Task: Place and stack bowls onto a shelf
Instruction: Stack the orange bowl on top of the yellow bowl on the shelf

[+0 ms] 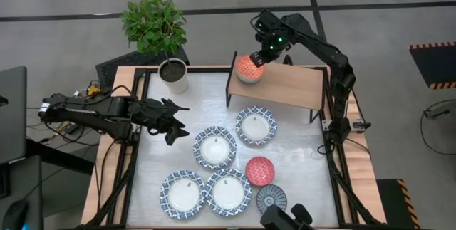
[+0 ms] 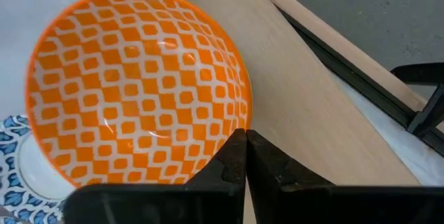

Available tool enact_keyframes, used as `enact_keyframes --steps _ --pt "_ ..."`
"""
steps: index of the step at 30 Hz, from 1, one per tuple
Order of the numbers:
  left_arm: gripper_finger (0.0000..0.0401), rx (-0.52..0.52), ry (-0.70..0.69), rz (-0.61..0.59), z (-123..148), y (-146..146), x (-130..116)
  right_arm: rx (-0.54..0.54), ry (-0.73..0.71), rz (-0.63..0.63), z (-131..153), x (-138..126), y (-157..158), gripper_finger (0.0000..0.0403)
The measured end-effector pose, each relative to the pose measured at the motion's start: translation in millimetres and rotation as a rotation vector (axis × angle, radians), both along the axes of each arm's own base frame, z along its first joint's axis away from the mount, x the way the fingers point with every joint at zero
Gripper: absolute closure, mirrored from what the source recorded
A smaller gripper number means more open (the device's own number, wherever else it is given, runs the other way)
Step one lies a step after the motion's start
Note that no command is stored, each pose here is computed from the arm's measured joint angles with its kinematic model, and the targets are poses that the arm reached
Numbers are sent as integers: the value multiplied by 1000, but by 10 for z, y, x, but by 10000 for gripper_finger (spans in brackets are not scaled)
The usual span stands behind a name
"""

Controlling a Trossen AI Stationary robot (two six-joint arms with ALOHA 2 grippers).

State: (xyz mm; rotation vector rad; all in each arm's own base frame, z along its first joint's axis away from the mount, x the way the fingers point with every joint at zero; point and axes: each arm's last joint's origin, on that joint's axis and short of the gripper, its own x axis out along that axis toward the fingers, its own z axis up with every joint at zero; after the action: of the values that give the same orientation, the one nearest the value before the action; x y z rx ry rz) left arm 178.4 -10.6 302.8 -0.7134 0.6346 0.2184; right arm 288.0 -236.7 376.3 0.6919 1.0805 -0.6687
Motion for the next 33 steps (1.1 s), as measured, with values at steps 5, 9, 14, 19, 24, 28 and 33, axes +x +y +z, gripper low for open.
enact_keyframes --steps 5,9,14,19,24,28,33 --pt "173 5 0 7 0 2 0 -51 -67 74 145 144 182 365" --pt "173 5 -1 7 1 3 0 -97 -135 163 179 362 382 384" --pt "173 6 -1 9 1 3 0 -146 -194 240 184 562 532 381" --pt "173 6 0 10 0 3 0 -159 -190 223 186 562 524 368" --pt "173 5 0 10 0 3 0 -169 -208 209 196 581 516 384" --pt "173 4 0 11 0 3 0 -169 -214 223 166 630 564 379" --pt "173 4 -1 11 0 3 0 -145 -188 229 46 677 592 371"
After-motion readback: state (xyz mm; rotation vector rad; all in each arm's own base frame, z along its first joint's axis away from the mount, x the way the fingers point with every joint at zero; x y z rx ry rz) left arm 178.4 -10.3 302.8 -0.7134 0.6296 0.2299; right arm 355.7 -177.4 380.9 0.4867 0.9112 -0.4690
